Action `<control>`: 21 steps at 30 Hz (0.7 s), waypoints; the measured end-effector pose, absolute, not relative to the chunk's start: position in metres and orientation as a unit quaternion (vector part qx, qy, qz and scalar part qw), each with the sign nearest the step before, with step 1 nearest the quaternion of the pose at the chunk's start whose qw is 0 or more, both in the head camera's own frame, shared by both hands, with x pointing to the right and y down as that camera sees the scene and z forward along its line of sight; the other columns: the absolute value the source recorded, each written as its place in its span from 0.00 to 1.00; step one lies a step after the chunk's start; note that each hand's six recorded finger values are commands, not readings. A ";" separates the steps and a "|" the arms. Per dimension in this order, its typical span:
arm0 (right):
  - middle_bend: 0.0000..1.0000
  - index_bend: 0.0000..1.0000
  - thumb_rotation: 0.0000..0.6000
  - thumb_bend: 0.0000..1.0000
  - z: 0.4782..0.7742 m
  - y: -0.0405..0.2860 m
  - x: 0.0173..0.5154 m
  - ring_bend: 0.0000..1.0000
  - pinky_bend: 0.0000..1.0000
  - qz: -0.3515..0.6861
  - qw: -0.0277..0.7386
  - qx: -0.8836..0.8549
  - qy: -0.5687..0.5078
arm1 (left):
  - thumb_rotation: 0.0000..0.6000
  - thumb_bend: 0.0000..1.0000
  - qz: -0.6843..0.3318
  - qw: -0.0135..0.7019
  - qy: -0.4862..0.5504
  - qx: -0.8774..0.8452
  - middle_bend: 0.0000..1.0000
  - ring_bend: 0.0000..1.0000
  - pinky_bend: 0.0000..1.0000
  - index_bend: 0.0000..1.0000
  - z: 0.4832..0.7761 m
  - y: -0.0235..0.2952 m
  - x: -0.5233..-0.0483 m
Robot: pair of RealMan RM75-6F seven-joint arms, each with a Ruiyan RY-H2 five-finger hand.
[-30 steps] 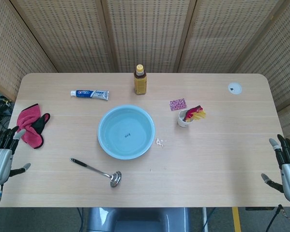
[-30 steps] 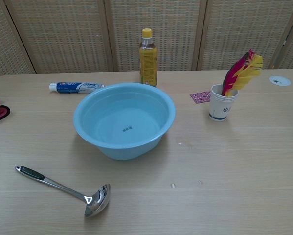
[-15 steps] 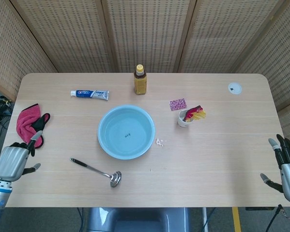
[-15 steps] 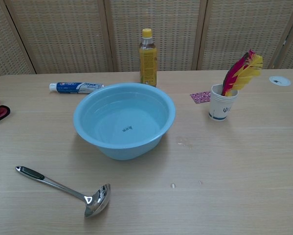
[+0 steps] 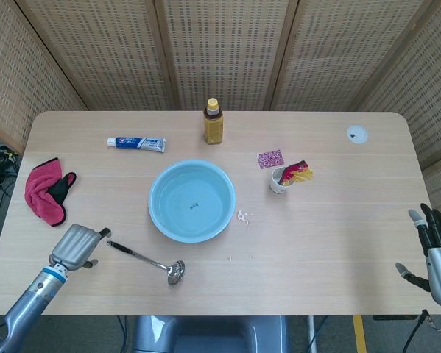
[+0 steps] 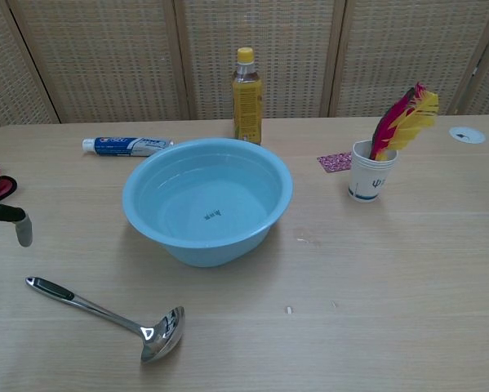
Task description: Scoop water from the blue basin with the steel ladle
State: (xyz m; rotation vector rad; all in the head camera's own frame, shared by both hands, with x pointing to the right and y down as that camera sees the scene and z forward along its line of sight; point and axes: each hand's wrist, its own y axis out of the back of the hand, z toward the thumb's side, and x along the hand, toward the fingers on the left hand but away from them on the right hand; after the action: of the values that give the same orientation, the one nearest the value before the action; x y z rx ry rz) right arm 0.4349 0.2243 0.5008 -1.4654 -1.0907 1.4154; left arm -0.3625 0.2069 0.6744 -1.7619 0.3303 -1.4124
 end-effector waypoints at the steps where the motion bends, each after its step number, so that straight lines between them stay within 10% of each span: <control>1: 0.00 0.00 1.00 0.00 0.500 0.224 0.435 0.00 0.00 0.560 0.404 -0.580 -0.432 | 1.00 0.19 -0.561 0.418 0.129 -0.702 0.97 0.92 1.00 0.44 0.678 0.206 -0.360; 21: 0.00 0.00 1.00 0.00 0.501 0.223 0.438 0.00 0.00 0.560 0.397 -0.582 -0.437 | 1.00 0.35 -0.536 0.427 0.087 -0.723 0.97 0.92 1.00 0.47 0.727 0.216 -0.317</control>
State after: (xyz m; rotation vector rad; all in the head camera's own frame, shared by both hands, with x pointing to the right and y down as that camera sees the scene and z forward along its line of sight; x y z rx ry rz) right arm 0.4384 0.2225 0.5011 -1.4742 -1.1063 1.4184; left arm -0.3166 0.2163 0.7271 -1.8060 0.2167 -1.3394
